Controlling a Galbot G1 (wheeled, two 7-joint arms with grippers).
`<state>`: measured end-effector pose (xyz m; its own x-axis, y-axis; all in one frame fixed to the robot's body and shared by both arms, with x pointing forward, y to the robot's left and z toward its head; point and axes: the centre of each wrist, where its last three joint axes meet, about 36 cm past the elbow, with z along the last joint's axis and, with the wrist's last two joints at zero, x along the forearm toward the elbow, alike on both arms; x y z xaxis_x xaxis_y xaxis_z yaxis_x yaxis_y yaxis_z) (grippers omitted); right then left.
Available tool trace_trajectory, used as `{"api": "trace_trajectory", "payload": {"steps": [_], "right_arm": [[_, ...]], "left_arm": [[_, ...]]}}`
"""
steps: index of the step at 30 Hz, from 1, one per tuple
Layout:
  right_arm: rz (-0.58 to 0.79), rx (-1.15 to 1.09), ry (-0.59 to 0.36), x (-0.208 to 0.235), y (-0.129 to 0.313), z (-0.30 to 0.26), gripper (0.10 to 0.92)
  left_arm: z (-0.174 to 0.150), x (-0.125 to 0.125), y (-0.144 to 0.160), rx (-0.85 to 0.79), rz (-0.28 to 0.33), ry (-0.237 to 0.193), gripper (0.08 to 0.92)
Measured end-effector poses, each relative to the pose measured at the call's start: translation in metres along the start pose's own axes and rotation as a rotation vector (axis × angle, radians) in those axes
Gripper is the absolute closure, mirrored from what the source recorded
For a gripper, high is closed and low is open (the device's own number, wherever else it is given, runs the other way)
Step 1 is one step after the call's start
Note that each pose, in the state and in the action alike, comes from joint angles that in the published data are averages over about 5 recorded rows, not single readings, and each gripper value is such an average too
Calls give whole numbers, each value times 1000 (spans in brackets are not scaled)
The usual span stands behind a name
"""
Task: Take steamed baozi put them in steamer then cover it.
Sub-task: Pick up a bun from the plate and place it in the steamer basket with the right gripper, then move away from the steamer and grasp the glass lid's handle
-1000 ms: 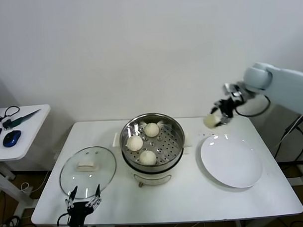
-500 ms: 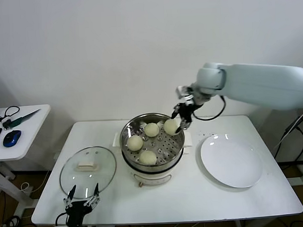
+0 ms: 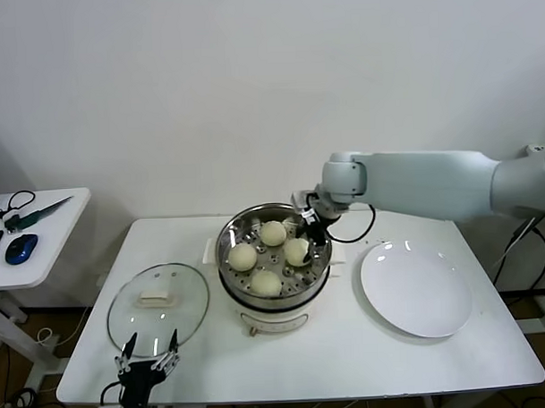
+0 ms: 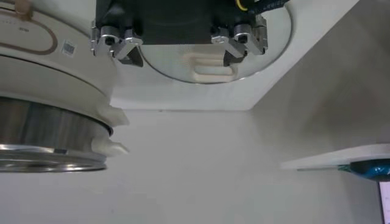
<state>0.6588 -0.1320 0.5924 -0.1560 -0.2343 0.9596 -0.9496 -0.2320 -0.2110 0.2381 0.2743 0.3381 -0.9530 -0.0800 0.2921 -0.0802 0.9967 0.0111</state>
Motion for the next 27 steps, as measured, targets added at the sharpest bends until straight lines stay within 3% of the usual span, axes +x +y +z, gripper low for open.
{"api": "trace_trajectory", "payload": {"steps": [3, 9, 16, 21, 27], "right_arm": [[3, 6, 8, -3, -1, -2, 347], [3, 13, 2, 0, -2, -4, 228], [12, -15, -46, 35, -11, 5, 200], [83, -108, -128, 67, -14, 23, 199], [310, -278, -286, 86, -3, 55, 200]], "left_arm": [[0, 0, 0, 0, 0, 1, 177], [-1, 0, 1, 0, 0, -1, 177], [-5, 0, 1, 0, -2, -2, 177], [-9, 0, -1, 14, -10, 1, 177], [-15, -5, -2, 23, -21, 5, 177]]}}
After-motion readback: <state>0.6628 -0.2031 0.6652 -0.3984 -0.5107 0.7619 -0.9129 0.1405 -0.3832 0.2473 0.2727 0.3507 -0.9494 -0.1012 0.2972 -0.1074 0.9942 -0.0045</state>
